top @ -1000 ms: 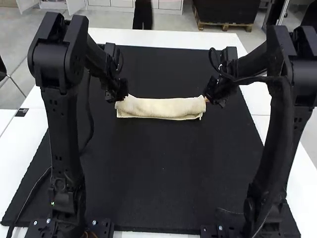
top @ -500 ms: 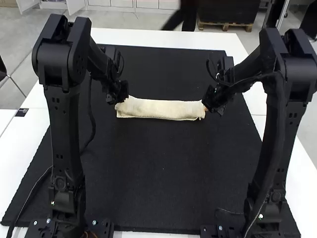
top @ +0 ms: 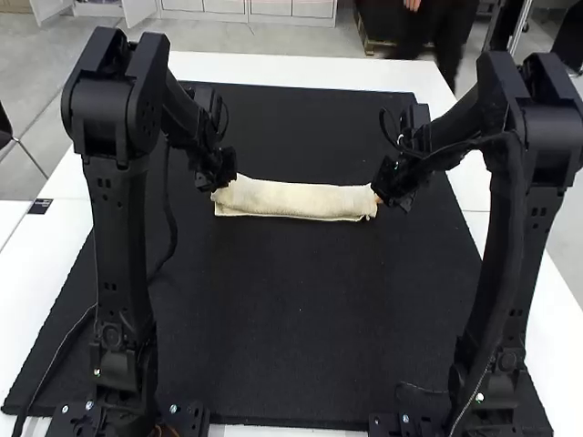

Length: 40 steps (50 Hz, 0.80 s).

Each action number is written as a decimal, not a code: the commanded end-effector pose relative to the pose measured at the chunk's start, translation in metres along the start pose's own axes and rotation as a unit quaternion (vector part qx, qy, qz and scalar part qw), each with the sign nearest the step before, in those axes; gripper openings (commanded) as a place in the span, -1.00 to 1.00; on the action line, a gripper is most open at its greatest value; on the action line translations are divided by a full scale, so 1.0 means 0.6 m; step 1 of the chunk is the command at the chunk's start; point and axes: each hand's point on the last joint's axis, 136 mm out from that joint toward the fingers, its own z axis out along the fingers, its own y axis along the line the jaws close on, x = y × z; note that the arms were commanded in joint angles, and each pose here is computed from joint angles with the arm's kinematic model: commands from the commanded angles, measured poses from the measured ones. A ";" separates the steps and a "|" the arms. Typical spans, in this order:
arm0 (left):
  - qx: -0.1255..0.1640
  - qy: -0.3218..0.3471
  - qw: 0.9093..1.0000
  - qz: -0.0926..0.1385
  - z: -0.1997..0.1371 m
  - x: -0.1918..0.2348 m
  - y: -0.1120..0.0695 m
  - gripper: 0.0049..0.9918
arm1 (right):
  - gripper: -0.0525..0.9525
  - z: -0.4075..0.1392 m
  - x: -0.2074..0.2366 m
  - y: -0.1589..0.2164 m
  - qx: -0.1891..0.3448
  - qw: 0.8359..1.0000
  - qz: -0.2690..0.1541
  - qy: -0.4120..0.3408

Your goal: Fold the towel.

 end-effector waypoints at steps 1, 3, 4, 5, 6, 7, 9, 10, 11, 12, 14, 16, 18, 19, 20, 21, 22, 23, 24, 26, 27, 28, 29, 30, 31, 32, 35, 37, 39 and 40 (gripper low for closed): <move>-0.017 -0.008 1.000 -0.014 0.007 -0.008 0.013 -0.63 | -0.92 0.004 0.004 0.004 0.003 1.000 -0.009 0.000; -0.018 -0.008 1.000 -0.014 0.007 -0.008 0.012 -0.21 | -0.92 0.003 0.004 0.004 0.003 1.000 -0.009 0.000; -0.025 -0.010 1.000 -0.012 0.006 -0.009 0.014 0.08 | -0.92 0.003 0.003 0.004 0.003 1.000 -0.009 -0.001; -0.033 -0.011 0.999 -0.013 0.006 -0.010 0.019 0.28 | -0.92 0.003 0.003 0.005 0.002 1.000 -0.009 0.000; -0.040 -0.013 0.999 -0.011 0.004 -0.012 0.020 0.47 | -0.92 0.003 0.003 0.004 0.003 1.000 -0.009 -0.001; -0.046 -0.012 0.999 -0.011 0.005 -0.012 0.023 0.64 | -0.92 0.003 0.003 0.005 0.002 1.000 -0.009 0.000; -0.055 -0.013 0.998 -0.010 0.003 -0.014 0.024 0.82 | -0.92 0.004 0.004 0.004 0.002 1.000 -0.009 0.001; -0.061 -0.013 0.998 -0.011 0.002 -0.015 0.026 0.90 | -0.92 0.003 0.003 0.005 0.002 1.000 -0.009 0.000; -0.065 -0.015 0.998 -0.013 0.001 -0.017 0.028 0.93 | -0.92 0.003 0.004 0.006 0.002 1.000 -0.010 0.000; -0.067 -0.016 0.998 -0.016 0.001 -0.018 0.029 0.93 | -0.92 0.003 0.002 0.005 0.002 1.000 -0.010 -0.001; -0.067 -0.016 0.997 -0.017 -0.001 -0.020 0.029 0.94 | -0.92 0.004 0.004 0.004 0.003 1.000 -0.009 0.000; -0.068 -0.015 0.997 -0.018 -0.001 -0.021 0.029 0.94 | -0.92 0.004 0.003 0.005 0.002 1.000 -0.009 0.000; -0.072 -0.016 0.997 -0.019 -0.002 -0.024 0.030 0.94 | -0.92 0.003 0.003 0.005 0.002 1.000 -0.009 0.000; -0.073 -0.016 0.997 -0.020 -0.003 -0.025 0.030 0.94 | -0.92 0.004 0.004 0.004 0.002 1.000 -0.009 0.001; -0.073 -0.017 0.997 -0.020 -0.003 -0.027 0.030 0.94 | -0.92 0.003 0.003 0.005 0.002 1.000 -0.009 0.000; -0.073 -0.017 0.997 -0.020 -0.005 -0.028 0.030 0.94 | -0.92 0.004 0.004 0.004 0.003 1.000 -0.009 0.000; -0.073 -0.015 0.997 -0.019 -0.005 -0.027 0.028 0.94 | -0.92 0.003 0.003 0.005 0.002 1.000 -0.009 0.000; -0.073 -0.017 0.997 -0.020 -0.006 -0.031 0.029 0.94 | -0.92 0.003 0.002 0.005 0.002 1.000 -0.010 -0.001; -0.073 -0.017 0.997 -0.020 -0.008 -0.032 0.028 0.94 | -0.92 0.003 0.003 0.005 0.002 1.000 -0.009 0.000; -0.072 -0.017 0.997 -0.019 -0.011 -0.037 0.025 0.94 | -0.92 0.003 0.003 0.005 0.002 1.000 -0.009 0.000; -0.072 -0.018 0.997 -0.019 -0.013 -0.040 0.024 0.94 | -0.92 0.003 0.003 0.005 0.002 1.000 -0.009 0.000; -0.071 -0.020 0.997 -0.019 -0.016 -0.045 0.022 0.94 | -0.92 0.003 0.003 0.005 0.002 1.000 -0.009 0.000; -0.070 -0.021 0.997 -0.018 -0.019 -0.048 0.018 0.94 | -0.92 0.002 0.002 0.006 0.002 1.000 -0.009 -0.001; -0.069 -0.022 0.997 -0.017 -0.021 -0.052 0.017 0.94 | -0.92 0.003 0.003 0.005 0.002 1.000 -0.009 0.000; -0.069 -0.025 0.997 -0.018 -0.024 -0.055 0.015 0.94 | -0.92 0.003 0.003 0.005 0.002 1.000 -0.009 0.000; -0.069 -0.025 0.997 -0.016 -0.025 -0.057 0.012 0.94 | -0.92 0.003 0.003 0.005 0.001 1.000 -0.008 0.000; -0.069 -0.029 0.997 -0.014 -0.033 -0.066 0.006 0.94 | -0.72 0.003 0.003 0.005 0.002 1.000 -0.006 0.000; -0.066 -0.033 0.997 -0.012 -0.039 -0.073 -0.002 0.94 | -0.57 0.003 0.002 0.006 0.002 1.000 -0.005 -0.001; -0.064 -0.033 0.997 -0.009 -0.041 -0.075 -0.008 0.94 | -0.43 0.003 0.002 0.006 0.002 1.000 -0.003 -0.001; -0.063 -0.034 0.997 -0.008 -0.043 -0.076 -0.011 0.94 | -0.38 0.003 0.002 0.006 0.002 1.000 -0.003 -0.001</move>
